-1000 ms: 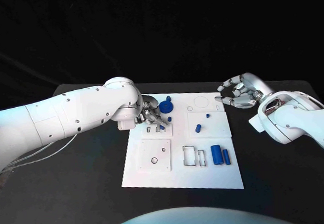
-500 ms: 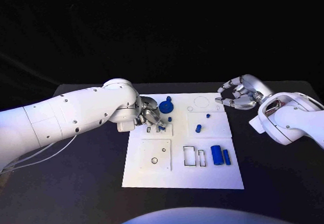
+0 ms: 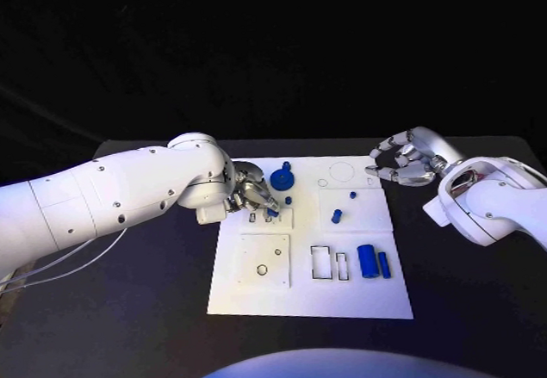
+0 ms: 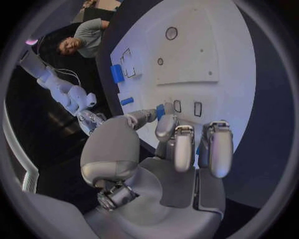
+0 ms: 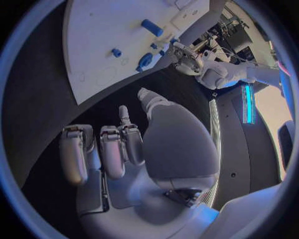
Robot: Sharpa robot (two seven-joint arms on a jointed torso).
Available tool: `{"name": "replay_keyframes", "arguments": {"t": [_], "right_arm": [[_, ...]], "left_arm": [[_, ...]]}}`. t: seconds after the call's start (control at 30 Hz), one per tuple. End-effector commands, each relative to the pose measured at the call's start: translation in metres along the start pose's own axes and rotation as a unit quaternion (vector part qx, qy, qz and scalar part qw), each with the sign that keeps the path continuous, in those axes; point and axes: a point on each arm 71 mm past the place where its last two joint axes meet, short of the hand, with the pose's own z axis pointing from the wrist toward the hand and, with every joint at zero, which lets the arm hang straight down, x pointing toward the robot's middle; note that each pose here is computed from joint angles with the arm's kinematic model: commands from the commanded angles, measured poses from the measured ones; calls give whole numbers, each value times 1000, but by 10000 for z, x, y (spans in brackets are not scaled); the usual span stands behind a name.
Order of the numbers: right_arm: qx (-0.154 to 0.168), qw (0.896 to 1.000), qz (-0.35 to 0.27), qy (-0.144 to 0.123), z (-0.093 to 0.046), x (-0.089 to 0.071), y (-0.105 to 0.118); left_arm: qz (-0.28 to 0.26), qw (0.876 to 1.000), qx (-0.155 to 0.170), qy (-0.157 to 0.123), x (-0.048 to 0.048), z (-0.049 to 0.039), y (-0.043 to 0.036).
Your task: Assemble the parts on the task board
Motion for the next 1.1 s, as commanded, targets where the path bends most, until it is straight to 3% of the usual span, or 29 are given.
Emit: {"name": "replay_keyframes", "arguments": {"t": [0.03, 0.47, 1.1], "right_arm": [[1, 1000, -3, 9, -4, 12, -9], [3, 1000, -4, 7, -7, -4, -30], [-1, 1000, -3, 5, -6, -5, -25]], "left_arm": [[-9, 1000, 9, -12, 5, -14, -10], [48, 997, -6, -57, 48, -8, 26], [60, 997, -12, -41, 122, 52, 25]]}}
